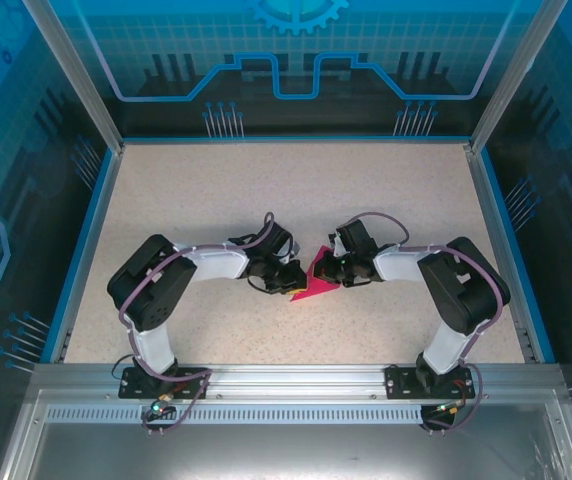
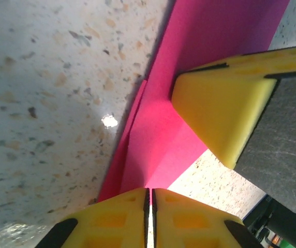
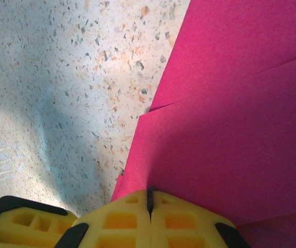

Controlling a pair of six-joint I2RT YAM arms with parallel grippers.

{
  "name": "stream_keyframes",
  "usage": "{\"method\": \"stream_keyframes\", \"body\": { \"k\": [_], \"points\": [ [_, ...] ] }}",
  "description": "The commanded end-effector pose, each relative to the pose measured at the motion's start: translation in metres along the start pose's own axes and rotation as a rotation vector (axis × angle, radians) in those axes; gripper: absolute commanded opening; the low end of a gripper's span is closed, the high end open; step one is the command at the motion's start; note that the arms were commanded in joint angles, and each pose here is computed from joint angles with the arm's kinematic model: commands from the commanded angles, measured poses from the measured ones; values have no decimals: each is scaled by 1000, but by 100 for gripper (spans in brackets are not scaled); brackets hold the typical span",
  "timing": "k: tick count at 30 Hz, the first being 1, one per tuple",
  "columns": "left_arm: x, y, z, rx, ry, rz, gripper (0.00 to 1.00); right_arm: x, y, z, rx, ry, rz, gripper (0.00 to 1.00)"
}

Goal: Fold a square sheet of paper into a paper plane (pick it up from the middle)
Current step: Fourth fold the wing at the center of the table.

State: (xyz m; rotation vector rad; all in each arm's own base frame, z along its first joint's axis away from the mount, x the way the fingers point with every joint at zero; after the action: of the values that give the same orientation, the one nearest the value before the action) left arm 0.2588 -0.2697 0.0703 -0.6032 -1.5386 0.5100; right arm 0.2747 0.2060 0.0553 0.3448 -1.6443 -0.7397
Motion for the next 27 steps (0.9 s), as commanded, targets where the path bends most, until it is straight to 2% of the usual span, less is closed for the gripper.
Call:
{"method": "stream_keyframes", "body": {
  "k": [1,7,14,21,27],
  "points": [
    [-2,-2,-8,12,-14,-1,13,-10,-54,20,-78,68,238,0],
    [-9,7,-2,30,26,-17,13,-10,-56,21,-81,75,250,0],
    [-5,23,5,32,18,-130,12,-10,-60,21,-88,76,276,0],
    [10,-15,-1,-23,-1,60,15,-12,-63,22,-99,83,291,0],
    [8,-11,8,-11,28,44,16,-13,-64,22,-104,85,294,0]
  ]
}}
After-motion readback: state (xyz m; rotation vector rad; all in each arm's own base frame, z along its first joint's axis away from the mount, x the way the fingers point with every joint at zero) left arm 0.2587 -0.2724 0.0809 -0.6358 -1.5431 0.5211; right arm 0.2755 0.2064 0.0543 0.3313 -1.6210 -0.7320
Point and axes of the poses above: each hand's point on the last joint's axis, 136 mm out from that joint toward the fingers, its own x axis back along the fingers, its own y axis along the line the jaws close on, z = x × y, the point moved 6 cm from there along x, back along the fingers, and after that the axes turned 7 degrees about -x, right-handed, at the moved point
